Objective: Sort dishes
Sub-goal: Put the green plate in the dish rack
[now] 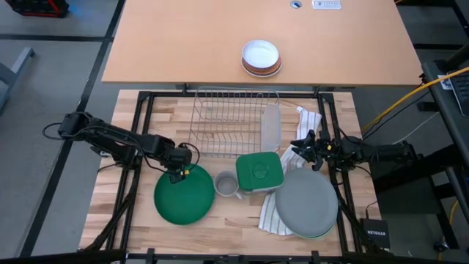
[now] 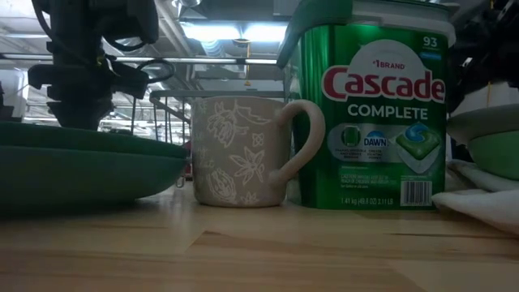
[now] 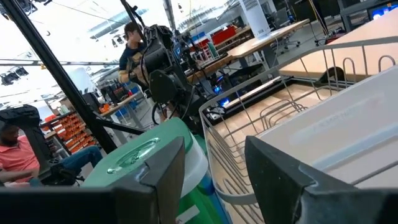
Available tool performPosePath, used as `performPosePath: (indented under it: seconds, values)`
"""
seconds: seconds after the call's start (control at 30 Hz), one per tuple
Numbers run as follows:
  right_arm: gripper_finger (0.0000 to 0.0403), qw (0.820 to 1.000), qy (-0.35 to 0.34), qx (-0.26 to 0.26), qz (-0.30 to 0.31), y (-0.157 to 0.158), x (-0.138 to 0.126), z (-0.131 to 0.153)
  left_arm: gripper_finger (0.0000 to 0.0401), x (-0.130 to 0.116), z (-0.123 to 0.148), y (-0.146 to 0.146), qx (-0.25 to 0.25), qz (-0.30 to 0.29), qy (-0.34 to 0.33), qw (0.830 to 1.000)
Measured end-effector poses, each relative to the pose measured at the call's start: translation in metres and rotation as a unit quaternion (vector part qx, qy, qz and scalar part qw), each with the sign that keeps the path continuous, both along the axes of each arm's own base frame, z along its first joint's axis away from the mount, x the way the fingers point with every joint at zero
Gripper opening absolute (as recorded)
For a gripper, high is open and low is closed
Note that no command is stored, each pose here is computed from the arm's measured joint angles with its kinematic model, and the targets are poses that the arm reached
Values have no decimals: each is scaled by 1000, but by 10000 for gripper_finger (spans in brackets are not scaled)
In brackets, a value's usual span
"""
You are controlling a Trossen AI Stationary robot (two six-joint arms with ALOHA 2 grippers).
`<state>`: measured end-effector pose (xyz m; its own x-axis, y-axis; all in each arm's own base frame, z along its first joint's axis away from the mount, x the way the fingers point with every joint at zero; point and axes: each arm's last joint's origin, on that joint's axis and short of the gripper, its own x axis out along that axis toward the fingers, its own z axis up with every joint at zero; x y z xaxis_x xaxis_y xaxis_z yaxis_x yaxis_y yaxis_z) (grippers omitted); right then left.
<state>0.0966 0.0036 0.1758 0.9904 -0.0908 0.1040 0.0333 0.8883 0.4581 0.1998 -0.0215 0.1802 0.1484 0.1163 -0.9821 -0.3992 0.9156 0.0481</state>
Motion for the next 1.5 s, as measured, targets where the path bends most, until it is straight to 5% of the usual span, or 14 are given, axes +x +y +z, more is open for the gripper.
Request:
performPosePath:
  seconds: [0.4, 0.63, 0.8, 1.03, 1.5]
  values:
    - [172, 1000, 1, 0, 0, 0, 0, 0, 135, 3, -5, 0, -6, 45, 1, 999]
    - [172, 1000, 2, 0, 0, 0, 0, 0, 160, 10, -22, -1, 3, 24, 46, 999]
    - [172, 1000, 2, 0, 0, 0, 0, 0, 127, 10, -28, -1, 10, 22, 67, 997]
    - [172, 1000, 3, -1, 0, 0, 0, -1, 16, 7, -25, -1, 13, 21, 84, 996]
    - [172, 1000, 10, -1, 0, 0, 0, -2, 0, 12, 6, -1, 13, 11, 67, 998]
